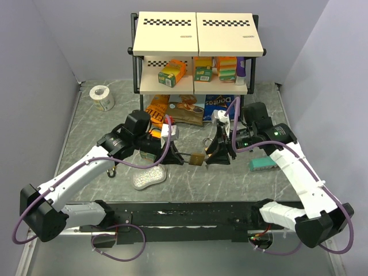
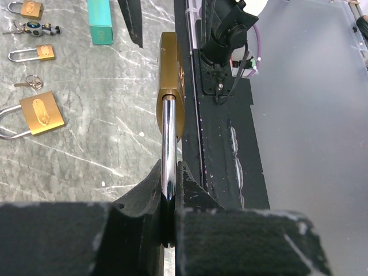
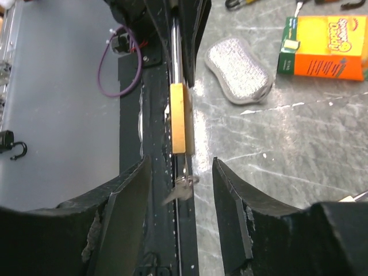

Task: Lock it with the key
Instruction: Lock the lock.

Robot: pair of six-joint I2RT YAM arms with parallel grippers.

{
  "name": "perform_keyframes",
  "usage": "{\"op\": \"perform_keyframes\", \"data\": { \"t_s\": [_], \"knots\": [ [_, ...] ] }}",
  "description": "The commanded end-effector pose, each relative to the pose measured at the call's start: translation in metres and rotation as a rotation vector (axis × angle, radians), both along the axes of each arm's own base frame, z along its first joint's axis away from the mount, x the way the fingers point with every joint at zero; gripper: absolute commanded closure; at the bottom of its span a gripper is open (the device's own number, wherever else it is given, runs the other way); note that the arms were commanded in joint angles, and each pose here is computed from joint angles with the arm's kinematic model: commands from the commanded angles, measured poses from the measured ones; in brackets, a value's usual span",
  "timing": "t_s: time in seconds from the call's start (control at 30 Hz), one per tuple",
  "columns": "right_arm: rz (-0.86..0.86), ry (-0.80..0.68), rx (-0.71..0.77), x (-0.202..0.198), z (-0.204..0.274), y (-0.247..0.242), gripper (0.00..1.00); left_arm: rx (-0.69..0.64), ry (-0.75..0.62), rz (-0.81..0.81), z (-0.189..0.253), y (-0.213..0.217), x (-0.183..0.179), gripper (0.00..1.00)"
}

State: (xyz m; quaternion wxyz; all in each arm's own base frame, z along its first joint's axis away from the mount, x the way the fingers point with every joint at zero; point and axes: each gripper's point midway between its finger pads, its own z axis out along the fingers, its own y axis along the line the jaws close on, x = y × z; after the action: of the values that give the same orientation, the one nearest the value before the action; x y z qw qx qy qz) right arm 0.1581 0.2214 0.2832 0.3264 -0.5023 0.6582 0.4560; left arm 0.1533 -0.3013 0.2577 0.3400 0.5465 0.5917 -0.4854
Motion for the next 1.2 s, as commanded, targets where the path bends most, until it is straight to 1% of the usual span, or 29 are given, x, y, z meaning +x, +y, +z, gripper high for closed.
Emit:
{"op": "perform_keyframes", "data": {
  "t_s": [0.0, 0.1, 0.2, 0.3, 0.33, 0.4, 0.43, 0.47, 0.5, 0.63, 0.67, 0.73, 0.8, 0.9, 0.93, 0.97, 1.03, 1.1, 1.13, 1.17],
  "knots": [
    [0.037, -0.035, -0.016, -0.002, -0.003, -0.003, 0.46, -0.112, -0.116, -0.05, 0.038, -0.002, -0.005, 0.99],
    [0.034, -0.039, -0.024, 0.004, -0.007, -0.001, 0.46, -0.116, -0.114, -0.053, 0.039, -0.002, -0.006, 0.99],
    [0.042, -0.04, -0.023, 0.006, -0.006, 0.003, 0.53, -0.113, -0.118, -0.054, 0.04, -0.002, -0.005, 0.99],
    [0.053, -0.038, -0.028, 0.005, -0.008, 0.004, 0.65, -0.114, -0.103, -0.048, 0.04, -0.001, -0.004, 0.99],
    [0.058, -0.041, -0.03, 0.004, -0.008, 0.003, 0.72, -0.115, -0.101, -0.041, 0.04, 0.001, -0.002, 0.99],
    [0.065, -0.041, -0.041, 0.002, -0.012, 0.001, 0.82, -0.115, -0.096, -0.033, 0.04, 0.002, 0.001, 0.99],
    [0.068, -0.04, -0.043, 0.001, -0.013, 0.001, 0.91, -0.113, -0.097, -0.025, 0.039, 0.004, 0.004, 0.99],
    [0.073, -0.044, -0.042, 0.0, -0.013, 0.001, 0.97, -0.111, -0.097, -0.02, 0.039, 0.006, 0.006, 0.99],
    [0.073, -0.033, -0.051, -0.002, -0.014, -0.001, 1.0, -0.107, -0.093, -0.017, 0.037, 0.007, 0.008, 0.99],
    [0.033, -0.05, -0.068, 0.005, -0.016, -0.011, 1.0, -0.085, -0.112, -0.002, 0.031, 0.018, 0.018, 0.99],
    [0.025, -0.039, -0.072, 0.006, -0.019, -0.014, 1.0, -0.068, -0.098, 0.003, 0.026, 0.021, 0.018, 0.99],
    [-0.005, -0.027, -0.083, 0.012, -0.023, -0.021, 1.0, -0.057, -0.122, 0.019, 0.021, 0.03, 0.026, 0.99],
    [-0.033, -0.002, -0.098, 0.019, -0.031, -0.026, 1.0, -0.024, -0.111, 0.031, 0.01, 0.037, 0.029, 0.99],
    [-0.117, 0.007, -0.136, 0.042, -0.048, -0.029, 1.0, 0.0, -0.104, 0.066, 0.0, 0.048, 0.041, 0.99],
    [-0.18, 0.055, -0.177, 0.049, -0.062, -0.032, 1.0, 0.006, -0.103, 0.079, -0.003, 0.05, 0.045, 0.99],
    [-0.22, 0.023, -0.17, 0.069, -0.067, -0.027, 1.0, 0.013, -0.092, 0.085, -0.007, 0.051, 0.047, 0.99],
    [-0.299, 0.083, -0.211, 0.082, -0.085, -0.027, 1.0, 0.021, -0.08, 0.107, -0.011, 0.05, 0.053, 0.99],
    [-0.327, 0.106, -0.235, 0.099, -0.102, -0.018, 1.0, 0.032, -0.066, 0.13, -0.018, 0.051, 0.058, 0.99],
    [-0.36, 0.156, -0.254, 0.106, -0.115, -0.016, 1.0, 0.04, -0.063, 0.146, -0.022, 0.052, 0.06, 0.99],
    [-0.394, 0.157, -0.273, 0.114, -0.123, -0.016, 1.0, 0.046, -0.06, 0.147, -0.025, 0.052, 0.06, 0.99]
  ]
}}
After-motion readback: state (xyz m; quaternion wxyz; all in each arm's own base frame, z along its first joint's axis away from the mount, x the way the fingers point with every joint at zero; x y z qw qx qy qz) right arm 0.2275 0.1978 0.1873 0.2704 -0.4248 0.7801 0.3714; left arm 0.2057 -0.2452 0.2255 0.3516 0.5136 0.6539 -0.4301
